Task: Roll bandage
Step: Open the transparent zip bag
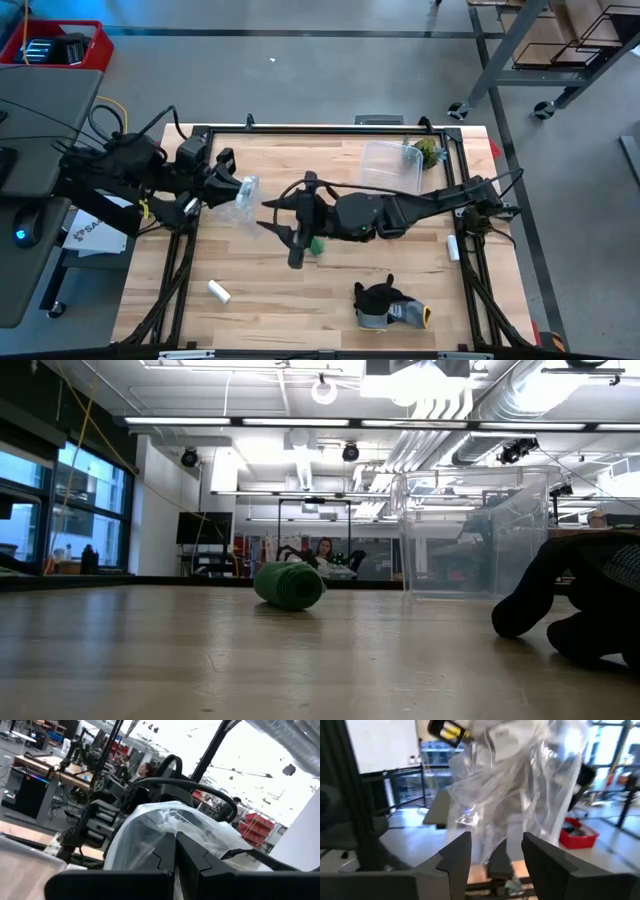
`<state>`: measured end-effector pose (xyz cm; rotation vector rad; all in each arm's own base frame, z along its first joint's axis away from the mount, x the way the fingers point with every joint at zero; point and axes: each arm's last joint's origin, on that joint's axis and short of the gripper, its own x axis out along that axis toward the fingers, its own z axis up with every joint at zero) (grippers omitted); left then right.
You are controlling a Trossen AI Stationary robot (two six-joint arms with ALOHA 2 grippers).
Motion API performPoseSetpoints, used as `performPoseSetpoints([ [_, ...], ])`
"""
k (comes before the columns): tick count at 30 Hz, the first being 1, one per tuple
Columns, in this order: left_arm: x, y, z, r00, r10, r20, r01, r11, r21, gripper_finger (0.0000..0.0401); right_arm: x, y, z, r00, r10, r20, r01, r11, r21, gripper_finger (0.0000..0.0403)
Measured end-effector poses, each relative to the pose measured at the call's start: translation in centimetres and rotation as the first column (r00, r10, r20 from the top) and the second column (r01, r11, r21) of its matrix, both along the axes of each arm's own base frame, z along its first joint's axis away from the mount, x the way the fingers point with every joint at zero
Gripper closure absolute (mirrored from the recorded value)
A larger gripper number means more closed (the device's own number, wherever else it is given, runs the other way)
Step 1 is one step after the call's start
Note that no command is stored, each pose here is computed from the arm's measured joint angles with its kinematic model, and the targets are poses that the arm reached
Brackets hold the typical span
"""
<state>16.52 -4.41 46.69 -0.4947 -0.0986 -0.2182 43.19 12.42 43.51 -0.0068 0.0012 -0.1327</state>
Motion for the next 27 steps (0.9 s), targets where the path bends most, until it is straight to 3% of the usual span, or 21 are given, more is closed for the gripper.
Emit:
performPoseSetpoints([
  [7,-0.2,0.0,-0.2,1.000,0.001,-0.017,0.000,0.999,0.054,0.0401,-0.9,0.9,1.6,0.988,-0.154,0.022,0.155,0.974,-0.166,0.0256],
  [17,0.8,-0.2,-0.3,1.000,0.000,-0.007,0.000,0.999,0.047,0.0401,-0.7,0.6,1.3,0.964,-0.264,0.009,0.256,0.925,-0.281,0.0257],
  [23,0.7,0.0,-0.5,0.997,0.075,-0.026,-0.073,0.995,0.072,0.0401,-1.2,1.7,1.7,0.965,-0.262,0.002,0.241,0.884,-0.400,0.0257],
  [27,0.6,0.2,-0.4,0.993,0.111,-0.025,-0.110,0.992,0.060,0.0401,-1.4,2.0,1.7,0.948,-0.319,-0.009,0.278,0.841,-0.463,0.0257],
])
